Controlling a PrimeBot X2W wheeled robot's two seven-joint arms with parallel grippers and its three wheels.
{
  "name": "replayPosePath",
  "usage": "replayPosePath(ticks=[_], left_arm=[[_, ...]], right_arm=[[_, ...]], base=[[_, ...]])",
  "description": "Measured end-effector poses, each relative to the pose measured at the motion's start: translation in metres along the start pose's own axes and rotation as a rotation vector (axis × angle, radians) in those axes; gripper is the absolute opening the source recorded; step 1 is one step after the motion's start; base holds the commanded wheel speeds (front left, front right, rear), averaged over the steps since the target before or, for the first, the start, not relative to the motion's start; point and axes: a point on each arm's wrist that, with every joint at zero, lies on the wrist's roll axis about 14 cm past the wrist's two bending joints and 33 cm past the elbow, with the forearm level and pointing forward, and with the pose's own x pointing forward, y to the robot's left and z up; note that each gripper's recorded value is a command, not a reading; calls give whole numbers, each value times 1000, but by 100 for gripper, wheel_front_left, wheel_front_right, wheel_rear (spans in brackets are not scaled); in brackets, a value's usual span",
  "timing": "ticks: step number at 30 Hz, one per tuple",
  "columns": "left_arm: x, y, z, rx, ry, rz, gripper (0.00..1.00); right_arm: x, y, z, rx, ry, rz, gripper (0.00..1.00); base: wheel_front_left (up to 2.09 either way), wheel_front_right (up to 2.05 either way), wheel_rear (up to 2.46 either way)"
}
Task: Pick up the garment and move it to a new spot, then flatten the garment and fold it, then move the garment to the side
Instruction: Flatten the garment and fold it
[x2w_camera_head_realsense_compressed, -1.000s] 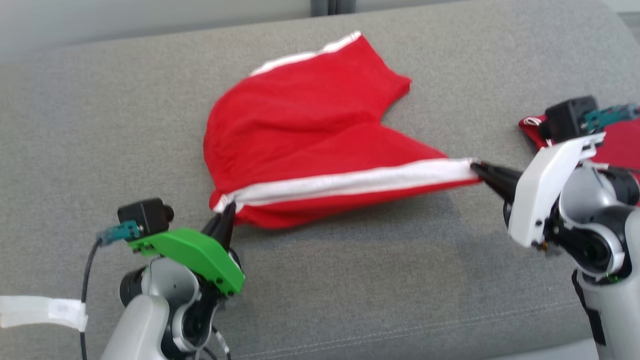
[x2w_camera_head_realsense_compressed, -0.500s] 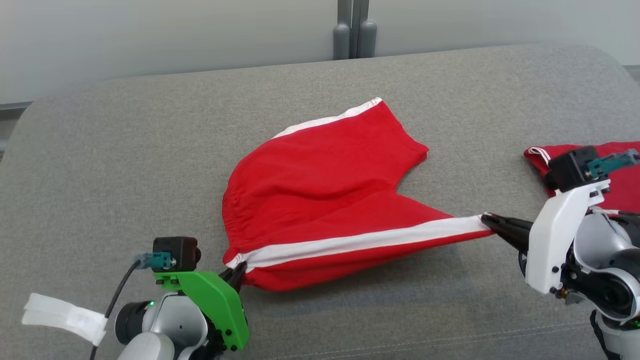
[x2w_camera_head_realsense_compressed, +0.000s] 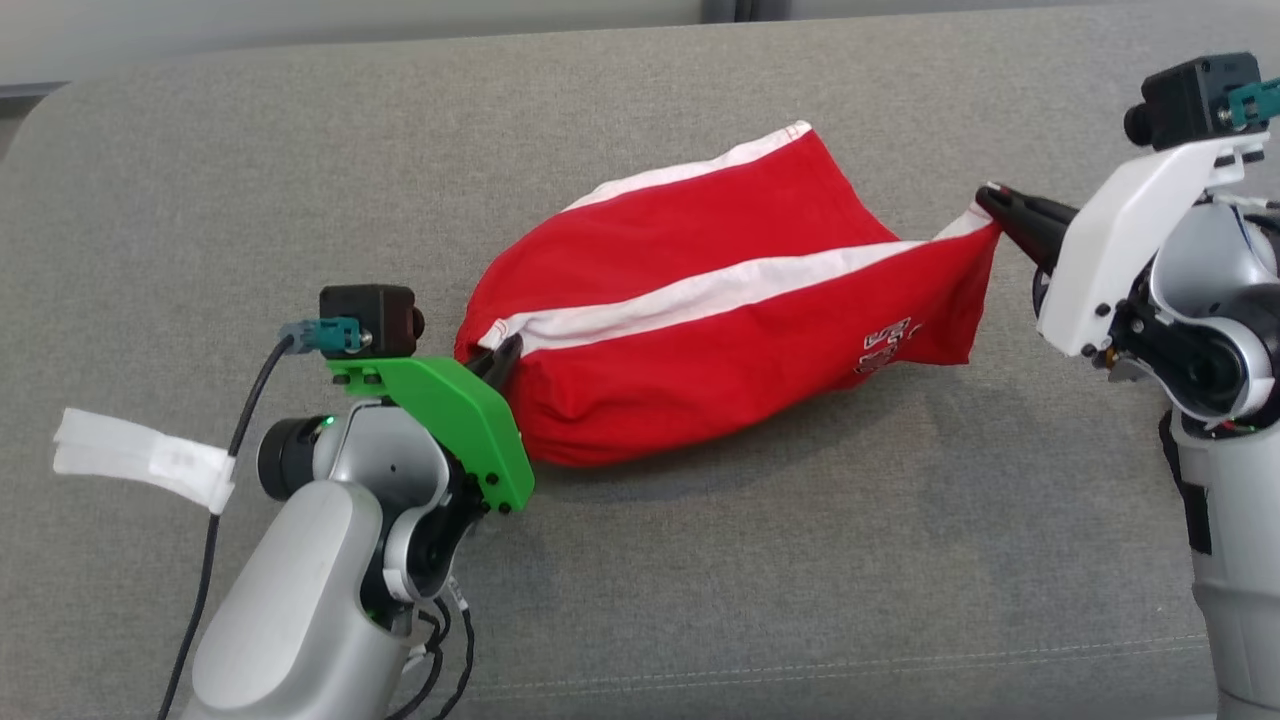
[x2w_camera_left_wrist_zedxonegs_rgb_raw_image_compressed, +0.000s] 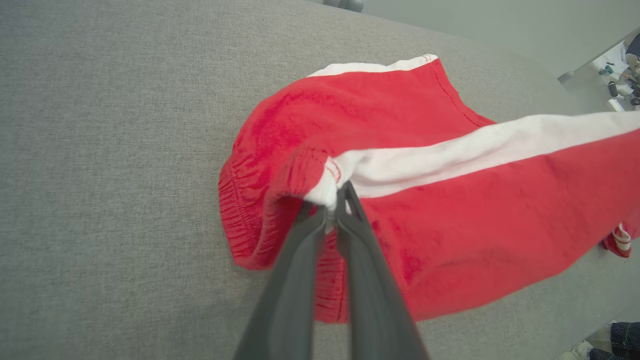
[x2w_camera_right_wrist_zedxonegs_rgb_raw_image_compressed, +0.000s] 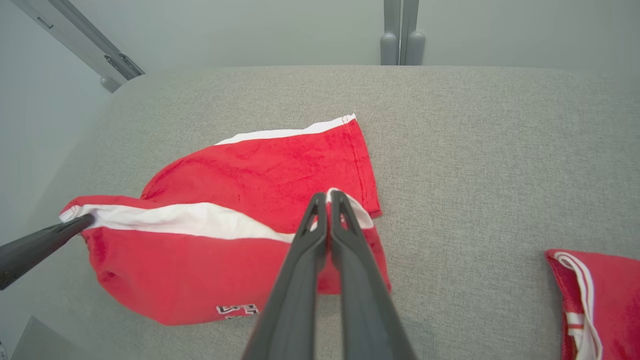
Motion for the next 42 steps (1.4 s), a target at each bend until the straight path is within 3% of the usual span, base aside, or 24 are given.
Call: replayPosePath(ticks=[18, 35, 36, 37, 38, 39, 40, 42], left_arm=[[57, 44, 20, -98, -77, 77, 0], [86, 72, 24, -109, -113, 140, 0], [87, 72, 24, -110, -116, 140, 35], [87, 72, 24, -108, -118, 136, 98], [88, 72, 24, -108, -118, 136, 100], [88, 71, 23, -112, -119, 132, 100], [88, 71, 23, -112, -121, 131, 100], [88, 71, 27, -106, -135, 129, 100]], right_arm=[[121, -13, 10, -1, -58, -9, 0], [181, -21, 3, -6, -110, -55, 0], [183, -21, 2, -2, -112, -54, 0], [185, -20, 1, 3, -114, -53, 0], [187, -19, 1, 5, -118, -52, 38], [189, -18, 1, 6, -121, -48, 87], [191, -16, 2, 9, -127, -46, 99], [192, -15, 4, 19, -140, -44, 100]], base=[[0, 0, 0], [0, 0, 0], [0, 0, 0], [0, 0, 0], [0, 0, 0], [0, 0, 0], [0, 0, 0], [0, 0, 0]])
